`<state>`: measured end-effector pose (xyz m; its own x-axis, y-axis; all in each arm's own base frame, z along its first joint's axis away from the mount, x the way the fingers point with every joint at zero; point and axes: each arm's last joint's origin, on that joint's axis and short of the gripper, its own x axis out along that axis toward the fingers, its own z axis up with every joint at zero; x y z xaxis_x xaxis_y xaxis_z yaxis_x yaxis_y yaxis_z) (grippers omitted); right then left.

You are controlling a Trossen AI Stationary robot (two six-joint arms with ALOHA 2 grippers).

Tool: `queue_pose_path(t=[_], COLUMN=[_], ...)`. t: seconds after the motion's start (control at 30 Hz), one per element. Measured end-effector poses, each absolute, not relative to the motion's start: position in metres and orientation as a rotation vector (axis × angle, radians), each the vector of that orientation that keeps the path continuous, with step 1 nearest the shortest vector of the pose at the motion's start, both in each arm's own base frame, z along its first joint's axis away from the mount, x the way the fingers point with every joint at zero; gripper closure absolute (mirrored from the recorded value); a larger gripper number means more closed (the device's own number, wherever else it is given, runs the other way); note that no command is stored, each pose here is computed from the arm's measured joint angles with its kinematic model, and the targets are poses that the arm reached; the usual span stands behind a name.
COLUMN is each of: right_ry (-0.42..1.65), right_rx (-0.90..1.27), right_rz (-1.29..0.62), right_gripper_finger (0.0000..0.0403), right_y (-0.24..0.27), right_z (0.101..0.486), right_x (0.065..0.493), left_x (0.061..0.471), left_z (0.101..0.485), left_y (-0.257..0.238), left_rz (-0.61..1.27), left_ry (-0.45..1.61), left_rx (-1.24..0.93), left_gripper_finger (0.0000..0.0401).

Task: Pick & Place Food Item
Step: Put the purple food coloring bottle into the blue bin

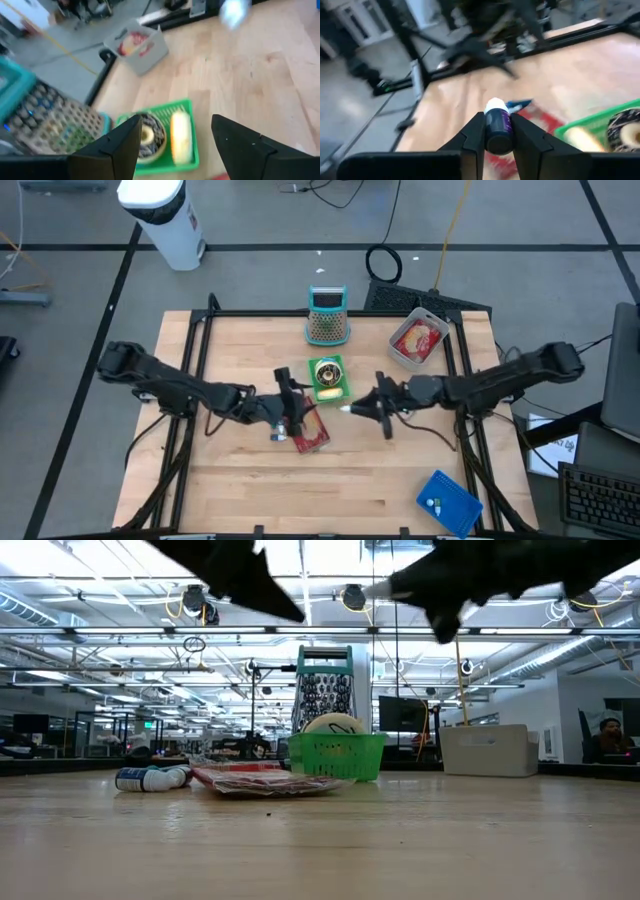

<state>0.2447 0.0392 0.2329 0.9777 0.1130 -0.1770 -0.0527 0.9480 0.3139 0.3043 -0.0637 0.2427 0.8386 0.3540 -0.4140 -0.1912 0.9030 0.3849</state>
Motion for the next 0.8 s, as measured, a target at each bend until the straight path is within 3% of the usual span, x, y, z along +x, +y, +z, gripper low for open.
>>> queue_pose_path(t=[0.23, 0.53, 0.63, 0.8], right_ry=[0.309, 0.532, 0.712, 1.014], right_rx=[0.323, 0.575, 0.679, 0.839], right_rz=[0.307, 0.600, 0.608, 0.422], right_gripper_finger=[0.0342, 0.0342, 0.0342, 0.0342], right_y=[0.082, 0.135, 0.149, 0.163], right_z=[0.252, 0.257, 0.247, 0.225], right_x=[0.194, 0.134, 0.117, 0.093], left_x=[0.278, 0.260, 0.259, 0.259], left_z=[0.205, 0.175, 0.174, 0.174], left_y=[-0.046, -0.030, -0.029, -0.029], left_rz=[0.362, 0.475, 0.492, 0.508], left_ry=[0.417, 0.333, 0.319, 0.294], left_rx=[0.228, -0.021, -0.097, -0.201], left_gripper_finger=[0.0157, 0.0157, 0.0157, 0.0157])
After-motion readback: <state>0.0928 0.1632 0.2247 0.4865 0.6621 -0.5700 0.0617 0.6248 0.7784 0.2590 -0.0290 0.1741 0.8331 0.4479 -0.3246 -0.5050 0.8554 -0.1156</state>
